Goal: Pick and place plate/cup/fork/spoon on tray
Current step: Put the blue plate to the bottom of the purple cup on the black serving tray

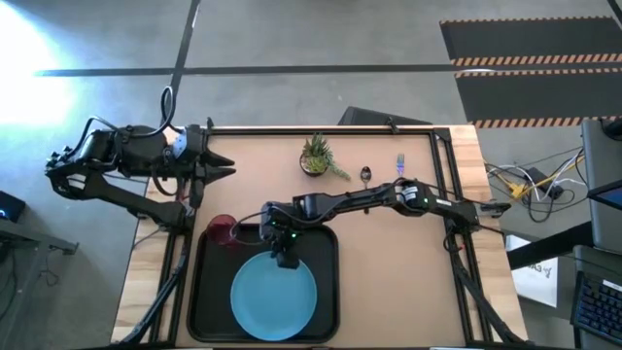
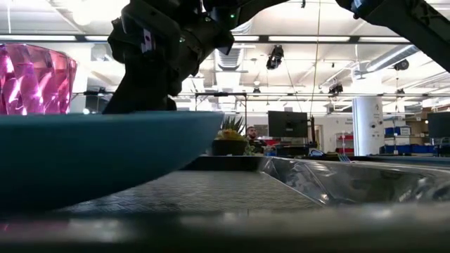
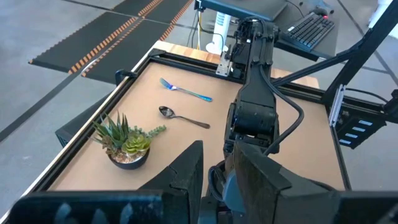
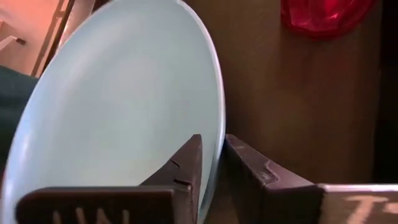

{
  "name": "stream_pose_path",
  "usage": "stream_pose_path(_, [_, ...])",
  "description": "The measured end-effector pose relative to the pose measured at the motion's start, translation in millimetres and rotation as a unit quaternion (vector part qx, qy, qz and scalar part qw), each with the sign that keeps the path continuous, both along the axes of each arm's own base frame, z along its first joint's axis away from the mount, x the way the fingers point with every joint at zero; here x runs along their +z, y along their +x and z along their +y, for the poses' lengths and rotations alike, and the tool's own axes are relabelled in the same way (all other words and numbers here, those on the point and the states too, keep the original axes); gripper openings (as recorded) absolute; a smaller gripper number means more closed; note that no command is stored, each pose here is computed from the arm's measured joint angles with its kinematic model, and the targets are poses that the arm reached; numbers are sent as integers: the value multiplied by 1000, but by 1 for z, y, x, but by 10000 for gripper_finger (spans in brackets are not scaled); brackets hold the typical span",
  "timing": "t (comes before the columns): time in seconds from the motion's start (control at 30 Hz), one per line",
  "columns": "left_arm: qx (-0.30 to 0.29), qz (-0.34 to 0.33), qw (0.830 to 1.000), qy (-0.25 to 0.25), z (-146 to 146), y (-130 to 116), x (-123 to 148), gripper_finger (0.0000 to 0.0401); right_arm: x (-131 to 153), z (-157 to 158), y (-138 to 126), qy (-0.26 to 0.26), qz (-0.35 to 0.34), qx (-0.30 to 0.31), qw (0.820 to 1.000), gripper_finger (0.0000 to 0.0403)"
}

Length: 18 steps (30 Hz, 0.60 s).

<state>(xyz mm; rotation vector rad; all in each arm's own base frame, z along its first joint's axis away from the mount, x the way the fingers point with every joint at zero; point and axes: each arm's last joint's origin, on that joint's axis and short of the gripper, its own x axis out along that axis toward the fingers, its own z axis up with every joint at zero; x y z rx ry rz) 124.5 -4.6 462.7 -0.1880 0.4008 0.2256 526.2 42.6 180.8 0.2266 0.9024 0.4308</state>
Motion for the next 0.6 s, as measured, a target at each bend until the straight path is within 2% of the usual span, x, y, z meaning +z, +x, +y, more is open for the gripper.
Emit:
stream_pose_path(0.23, [0, 8, 1000, 1, 0, -1, -1, 73, 26, -1, 8, -18, -59, 10, 998, 93])
stream_pose_path(0.33, [4, 8, 1000, 3, 0, 0, -1, 73, 38, -3, 7, -19, -57, 9, 998, 97])
stream_pose_path(0.4, [6, 8, 1000, 4, 0, 0, -1, 73, 44, -5, 1, -21, -16, 10, 1000, 94])
stream_pose_path(0.47, [7, 8, 1000, 4, 1, 0, -1, 73, 47, -7, -11, -27, 53, 12, 998, 81])
stream_pose_path(0.6, [10, 9, 1000, 5, 1, -1, -2, 73, 43, -7, -40, -84, 201, 15, 976, 30])
